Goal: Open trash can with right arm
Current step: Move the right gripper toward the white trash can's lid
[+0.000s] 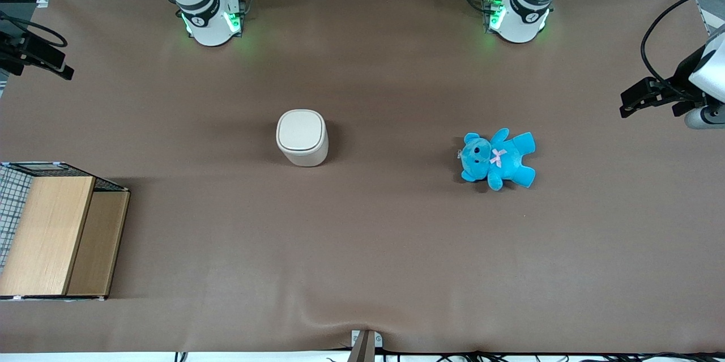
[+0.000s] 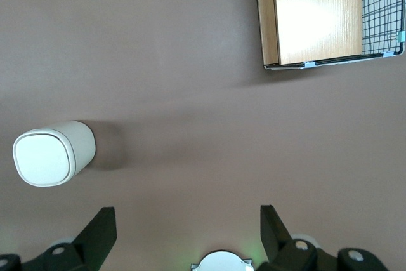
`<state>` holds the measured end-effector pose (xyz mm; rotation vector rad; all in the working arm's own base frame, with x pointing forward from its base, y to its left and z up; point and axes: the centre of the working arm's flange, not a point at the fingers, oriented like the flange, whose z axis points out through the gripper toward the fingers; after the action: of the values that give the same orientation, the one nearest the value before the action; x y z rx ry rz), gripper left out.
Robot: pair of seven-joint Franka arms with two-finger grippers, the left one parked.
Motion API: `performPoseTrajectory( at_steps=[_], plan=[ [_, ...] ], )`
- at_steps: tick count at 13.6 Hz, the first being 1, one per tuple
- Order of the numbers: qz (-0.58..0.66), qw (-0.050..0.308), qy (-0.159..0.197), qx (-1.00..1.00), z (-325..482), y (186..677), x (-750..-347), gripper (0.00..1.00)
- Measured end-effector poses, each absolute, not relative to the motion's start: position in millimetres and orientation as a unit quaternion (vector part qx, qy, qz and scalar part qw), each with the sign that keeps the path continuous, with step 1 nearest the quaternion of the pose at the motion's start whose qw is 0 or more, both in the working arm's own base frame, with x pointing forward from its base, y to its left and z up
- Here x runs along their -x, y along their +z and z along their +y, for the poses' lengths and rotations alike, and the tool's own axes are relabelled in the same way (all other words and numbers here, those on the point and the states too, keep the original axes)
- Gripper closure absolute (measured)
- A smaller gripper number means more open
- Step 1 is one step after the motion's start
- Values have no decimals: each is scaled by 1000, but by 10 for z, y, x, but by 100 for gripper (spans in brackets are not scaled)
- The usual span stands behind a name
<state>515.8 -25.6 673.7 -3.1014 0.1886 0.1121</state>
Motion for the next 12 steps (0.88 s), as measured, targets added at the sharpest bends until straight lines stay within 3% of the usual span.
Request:
performPoseTrajectory(
  at_steps=[7,11,12],
  plan=[
    [50,28,60,997,-138,6601,-5213,0],
    [30,51,101,993,680,6303,-5304,0],
    [35,47,112,992,945,6225,-5292,9]
  ],
)
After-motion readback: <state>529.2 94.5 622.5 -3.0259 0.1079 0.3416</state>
